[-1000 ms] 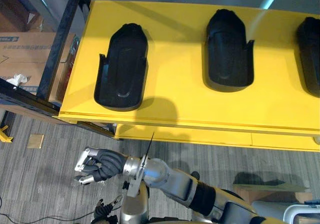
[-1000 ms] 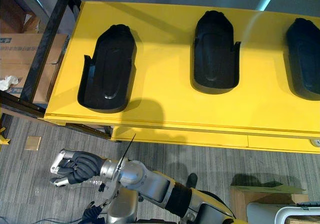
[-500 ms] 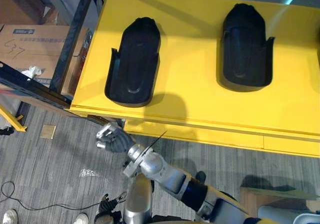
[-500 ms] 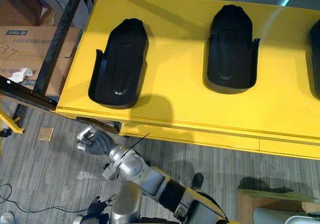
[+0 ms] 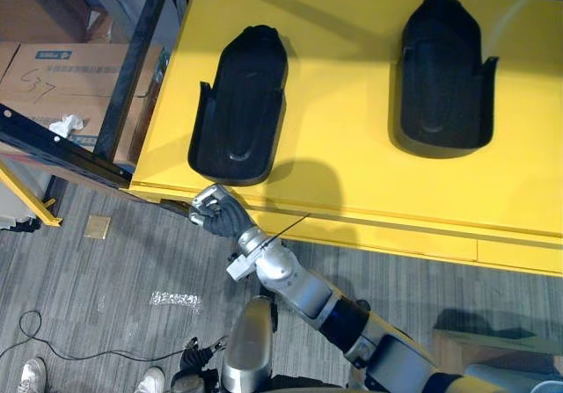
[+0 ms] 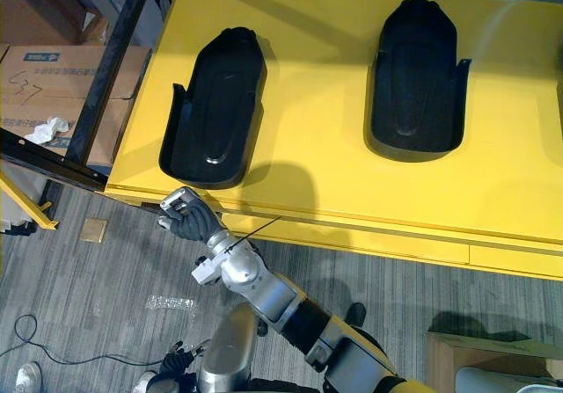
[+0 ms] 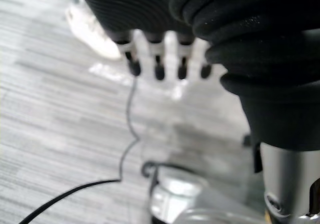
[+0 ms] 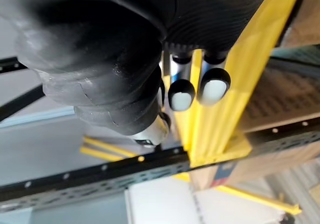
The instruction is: Walk over and take plastic housings, then place them on the shelf
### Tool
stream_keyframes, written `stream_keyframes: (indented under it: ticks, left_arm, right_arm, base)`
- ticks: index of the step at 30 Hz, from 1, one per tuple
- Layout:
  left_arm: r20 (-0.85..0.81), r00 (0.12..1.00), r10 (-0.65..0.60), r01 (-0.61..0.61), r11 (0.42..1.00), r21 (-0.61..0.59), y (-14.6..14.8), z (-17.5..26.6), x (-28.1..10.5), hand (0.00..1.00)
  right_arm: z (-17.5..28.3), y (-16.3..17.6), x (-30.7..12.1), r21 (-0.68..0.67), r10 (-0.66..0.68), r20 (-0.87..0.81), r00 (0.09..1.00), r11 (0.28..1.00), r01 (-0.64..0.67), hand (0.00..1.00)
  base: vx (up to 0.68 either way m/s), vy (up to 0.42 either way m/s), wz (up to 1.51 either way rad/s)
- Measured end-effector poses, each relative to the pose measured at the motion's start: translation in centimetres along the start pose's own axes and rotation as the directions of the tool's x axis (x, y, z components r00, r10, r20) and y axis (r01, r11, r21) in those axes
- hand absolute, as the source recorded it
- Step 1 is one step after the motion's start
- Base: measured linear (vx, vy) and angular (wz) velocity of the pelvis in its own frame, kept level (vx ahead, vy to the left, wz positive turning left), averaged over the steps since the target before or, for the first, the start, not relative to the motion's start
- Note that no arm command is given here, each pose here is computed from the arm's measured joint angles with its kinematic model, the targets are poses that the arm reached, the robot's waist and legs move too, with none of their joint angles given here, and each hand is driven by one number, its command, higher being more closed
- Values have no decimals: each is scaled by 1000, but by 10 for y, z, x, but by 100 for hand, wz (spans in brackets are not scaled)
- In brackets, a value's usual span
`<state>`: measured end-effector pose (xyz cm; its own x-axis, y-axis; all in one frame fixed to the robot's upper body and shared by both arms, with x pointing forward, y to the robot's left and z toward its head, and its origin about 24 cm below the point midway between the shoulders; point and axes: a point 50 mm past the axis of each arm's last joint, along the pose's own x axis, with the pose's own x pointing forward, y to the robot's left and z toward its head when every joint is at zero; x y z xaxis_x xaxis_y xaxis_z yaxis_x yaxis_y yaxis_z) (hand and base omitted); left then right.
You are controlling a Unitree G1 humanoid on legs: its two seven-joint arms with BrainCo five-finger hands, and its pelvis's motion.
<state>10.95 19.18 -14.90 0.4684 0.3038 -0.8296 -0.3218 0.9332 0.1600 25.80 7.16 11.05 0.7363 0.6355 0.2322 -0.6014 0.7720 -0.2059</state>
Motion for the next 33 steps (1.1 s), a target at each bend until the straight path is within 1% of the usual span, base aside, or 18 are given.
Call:
stream_keyframes:
  ticks: [11,16,18,19,20,21,24,25,26,28,29,31,33]
  left_arm:
    - [-4,1000,-15,15,1000,-3,-4,-1,-1,0]
    - [-2,1000,-16,16,1000,-5,-3,-1,-1,0]
    - [-4,1000,-20,20,1000,-7,-4,-2,-1,0]
    - [-7,1000,-20,20,1000,-8,-4,-3,-1,0]
    - [-11,1000,-19,19,1000,-4,-3,-5,-2,0]
    - [-12,1000,-19,19,1000,-4,-3,-5,-2,0]
    - [-28,999,-17,17,1000,-5,-3,-11,-4,0]
    - [-32,999,-16,15,1000,-8,-2,-13,-4,0]
    - [-33,999,-15,15,1000,-8,-2,-13,-4,0]
    - [-29,999,-18,18,1000,-2,-2,-12,-4,0]
    - [-27,999,-19,19,1000,-1,-2,-12,-4,0]
    - [-23,1000,-20,20,1000,-2,-1,-11,-4,0]
    - [-23,1000,-17,17,1000,-6,0,-10,-4,0]
  right_arm:
    - [1,-4,8,-24,-28,12,1000,999,28,100]
    - [2,-16,11,-5,-67,31,997,998,67,100]
    - [3,-24,13,7,-41,24,999,999,41,100]
    - [3,-26,14,6,-16,19,1000,1000,16,100]
    - [7,-29,19,30,46,8,999,999,-46,100]
    - [8,-29,20,30,59,5,998,998,-59,100]
    - [18,-21,21,51,200,-11,980,979,-199,100]
    - [25,-9,19,43,291,-6,957,956,-290,100]
    - [27,-2,17,34,340,-6,941,940,-339,100]
    - [33,28,10,31,517,-34,855,856,-516,100]
    - [33,34,8,30,545,-44,837,838,-544,100]
    - [32,46,2,79,615,-68,786,788,-610,100]
    - [30,47,1,112,636,-79,767,770,-628,100]
  base:
    - [-5,0,3]
    - [-59,13,8]
    - [-64,25,-1]
    - [-53,24,-3]
    - [-59,26,-3]
    - [-40,16,-2]
    - [13,2,-6]
    - [46,-10,-5]
    - [74,-21,-7]
    - [83,-29,-7]
    - [86,-29,-5]
    - [59,-23,-3]
    - [0,0,0]
